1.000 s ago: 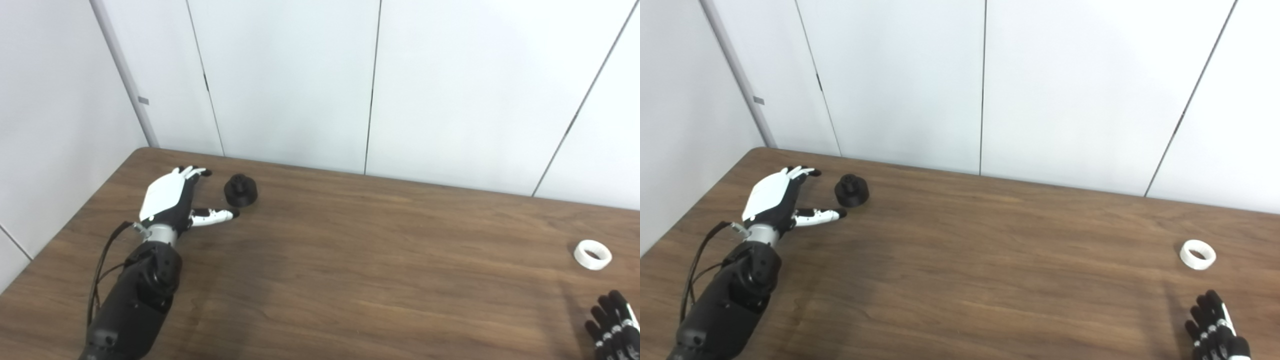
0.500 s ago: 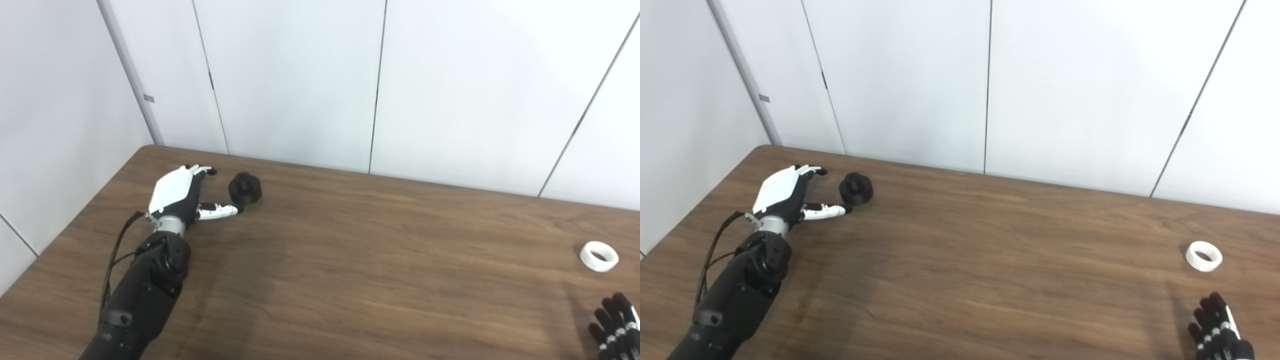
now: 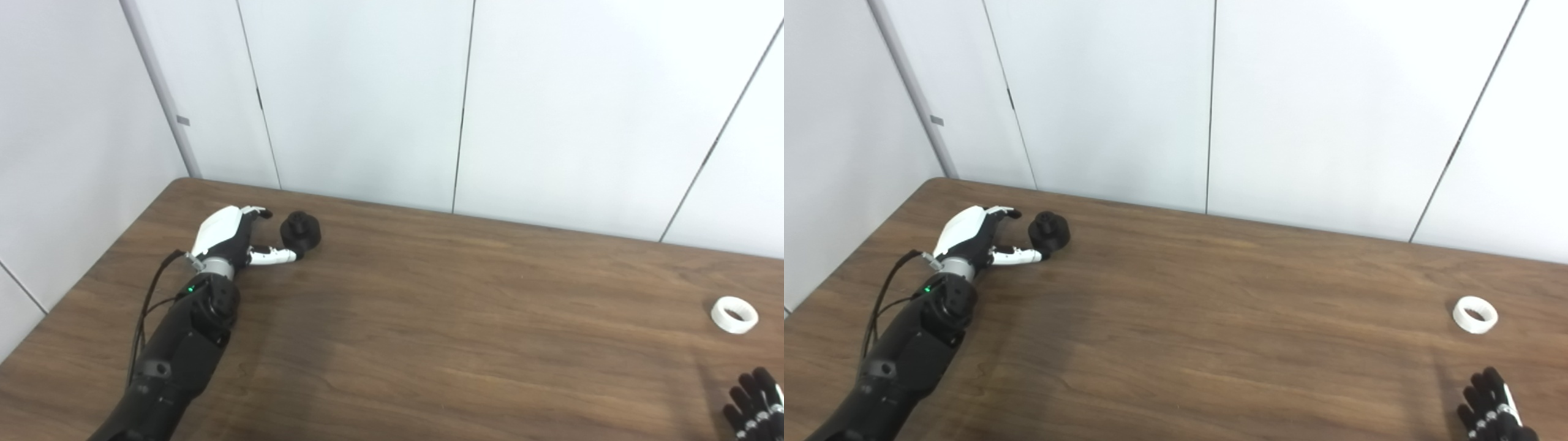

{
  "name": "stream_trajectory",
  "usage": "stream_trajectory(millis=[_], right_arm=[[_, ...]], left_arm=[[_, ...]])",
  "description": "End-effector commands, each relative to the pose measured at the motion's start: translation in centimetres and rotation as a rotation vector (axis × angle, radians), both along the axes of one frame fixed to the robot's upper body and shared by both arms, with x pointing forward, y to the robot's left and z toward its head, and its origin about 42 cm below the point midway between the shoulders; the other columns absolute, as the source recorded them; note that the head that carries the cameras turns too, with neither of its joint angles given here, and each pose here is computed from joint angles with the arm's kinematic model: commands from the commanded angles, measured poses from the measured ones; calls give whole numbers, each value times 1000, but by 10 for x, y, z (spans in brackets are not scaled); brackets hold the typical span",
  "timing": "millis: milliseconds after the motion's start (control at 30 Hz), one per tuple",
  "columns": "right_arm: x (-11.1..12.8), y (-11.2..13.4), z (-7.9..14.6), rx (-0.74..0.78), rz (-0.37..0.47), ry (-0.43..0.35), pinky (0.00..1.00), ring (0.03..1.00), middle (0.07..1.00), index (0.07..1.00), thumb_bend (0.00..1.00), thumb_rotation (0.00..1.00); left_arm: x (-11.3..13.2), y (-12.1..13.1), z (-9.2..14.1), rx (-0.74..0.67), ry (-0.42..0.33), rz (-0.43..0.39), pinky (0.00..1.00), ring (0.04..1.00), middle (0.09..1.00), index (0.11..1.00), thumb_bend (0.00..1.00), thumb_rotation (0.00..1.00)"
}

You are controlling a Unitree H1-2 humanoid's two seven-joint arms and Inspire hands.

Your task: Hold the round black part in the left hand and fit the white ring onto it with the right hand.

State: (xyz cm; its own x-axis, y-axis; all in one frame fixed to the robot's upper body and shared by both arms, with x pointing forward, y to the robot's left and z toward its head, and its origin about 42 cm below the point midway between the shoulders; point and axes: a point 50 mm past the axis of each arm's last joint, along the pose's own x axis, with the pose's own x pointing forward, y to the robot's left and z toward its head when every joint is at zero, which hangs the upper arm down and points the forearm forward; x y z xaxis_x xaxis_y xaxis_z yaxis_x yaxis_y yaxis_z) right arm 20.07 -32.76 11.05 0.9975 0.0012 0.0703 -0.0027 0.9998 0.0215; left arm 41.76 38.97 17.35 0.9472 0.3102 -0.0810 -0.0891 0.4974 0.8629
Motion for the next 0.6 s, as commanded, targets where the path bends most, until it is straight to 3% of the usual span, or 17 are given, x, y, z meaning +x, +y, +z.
stream_trajectory(millis=[0,567], right_arm=[[-20,3,-21,33,-24,66,1000,995,994,1000,561,1000],[-24,5,-19,34,-45,75,1000,989,981,993,550,1000]], left_arm=[[17,3,32,33,-82,-5,1000,994,937,832,908,413],[39,-17,34,32,-65,-39,1000,996,935,828,914,384]])
